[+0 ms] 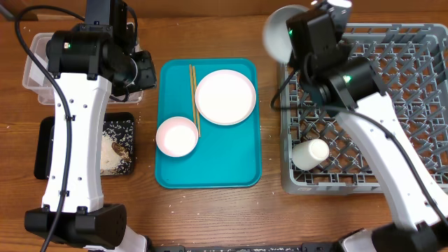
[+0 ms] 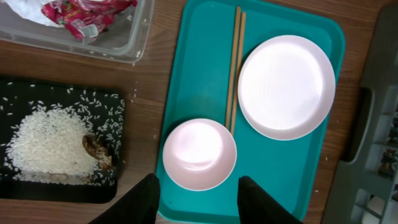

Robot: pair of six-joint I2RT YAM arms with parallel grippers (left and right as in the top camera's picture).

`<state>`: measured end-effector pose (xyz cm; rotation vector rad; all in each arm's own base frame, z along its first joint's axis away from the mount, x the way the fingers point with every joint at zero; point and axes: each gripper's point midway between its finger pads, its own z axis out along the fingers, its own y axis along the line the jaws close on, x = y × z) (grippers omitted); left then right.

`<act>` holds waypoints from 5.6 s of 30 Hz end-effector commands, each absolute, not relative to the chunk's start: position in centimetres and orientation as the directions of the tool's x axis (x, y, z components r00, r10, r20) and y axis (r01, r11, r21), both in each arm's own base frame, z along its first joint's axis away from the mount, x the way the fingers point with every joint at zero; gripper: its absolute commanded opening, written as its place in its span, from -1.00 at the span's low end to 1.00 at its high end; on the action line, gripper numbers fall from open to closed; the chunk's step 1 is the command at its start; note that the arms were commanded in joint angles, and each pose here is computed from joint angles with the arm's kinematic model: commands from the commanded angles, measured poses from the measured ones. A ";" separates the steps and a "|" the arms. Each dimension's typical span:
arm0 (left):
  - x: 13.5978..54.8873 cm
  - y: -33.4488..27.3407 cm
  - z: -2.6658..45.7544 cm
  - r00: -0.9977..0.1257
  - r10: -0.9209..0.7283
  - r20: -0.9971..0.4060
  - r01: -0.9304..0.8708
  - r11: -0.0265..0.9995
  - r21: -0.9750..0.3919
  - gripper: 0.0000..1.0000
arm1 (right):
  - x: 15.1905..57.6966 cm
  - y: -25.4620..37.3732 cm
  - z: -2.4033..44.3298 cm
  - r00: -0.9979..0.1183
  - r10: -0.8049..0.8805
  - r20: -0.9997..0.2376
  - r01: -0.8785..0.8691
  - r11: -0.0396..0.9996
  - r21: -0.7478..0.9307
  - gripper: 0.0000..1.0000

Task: Sort waste into correct bins and load items into the dishwasher
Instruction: 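Carry the grey bowl with the right gripper into the dish rack, then reach the right gripper to the pink bowl on the teal tray, then lift the pink bowl and place it in the dish rack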

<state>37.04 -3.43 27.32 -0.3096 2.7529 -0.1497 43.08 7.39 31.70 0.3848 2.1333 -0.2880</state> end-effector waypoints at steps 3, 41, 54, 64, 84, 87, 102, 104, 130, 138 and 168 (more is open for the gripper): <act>37.3 -2.4 27.6 -0.902 -0.225 -0.368 -0.202 0.974 -0.100 -0.13 | 46.4 0.6 29.0 -0.513 0.050 -0.857 0.600 0.735 -0.316 -0.92; 39.5 -0.7 28.6 -0.850 -0.267 -0.453 -0.237 0.964 -0.122 0.58 | 49.0 4.3 15.2 -0.814 -0.235 -0.531 0.289 0.629 -0.721 0.36; 40.2 -0.7 29.0 -0.835 -0.267 -0.481 -0.234 0.964 -0.130 0.65 | 48.4 7.8 18.7 -0.777 -0.261 -0.573 0.252 0.705 -0.663 1.00; 40.6 3.3 29.7 -0.788 -0.370 -0.492 -0.316 0.929 -0.192 0.67 | 44.5 16.6 22.9 -0.799 -0.155 -0.581 -0.100 0.987 -0.126 1.00; 38.8 9.2 29.4 -0.736 -0.504 -0.452 -0.455 0.863 -0.220 1.00 | 29.9 34.3 8.6 -0.960 -0.029 -0.280 -0.143 0.908 0.395 0.27; 38.8 9.2 29.4 -0.736 -0.504 -0.452 -0.455 0.863 -0.221 1.00 | 29.6 35.4 7.5 -0.948 -0.011 -0.317 -0.145 0.904 0.402 0.22; 38.8 9.2 29.4 -0.736 -0.504 -0.452 -0.455 0.863 -0.221 1.00 | 31.6 36.9 3.7 -0.934 0.022 -0.356 -0.129 0.910 0.394 -0.36; 38.8 9.2 29.4 -0.736 -0.504 -0.452 -0.455 0.863 -0.221 1.00 | 31.3 36.7 2.5 -0.942 0.013 -0.336 -0.122 0.917 0.379 -0.39; 38.8 9.2 29.4 -0.736 -0.504 -0.452 -0.455 0.863 -0.221 1.00 | 35.4 10.4 27.7 -0.581 0.088 -0.809 0.416 0.887 -0.202 -0.92; 38.8 9.2 29.4 -0.736 -0.504 -0.452 -0.455 0.863 -0.221 1.00 | 37.2 0.2 27.2 -0.666 -0.115 -0.737 0.547 0.597 -0.588 -0.92; 38.8 9.2 29.4 -0.736 -0.504 -0.452 -0.455 0.863 -0.221 1.00 | 34.5 1.2 15.2 -0.931 -0.258 -0.259 0.105 0.490 -0.865 -0.92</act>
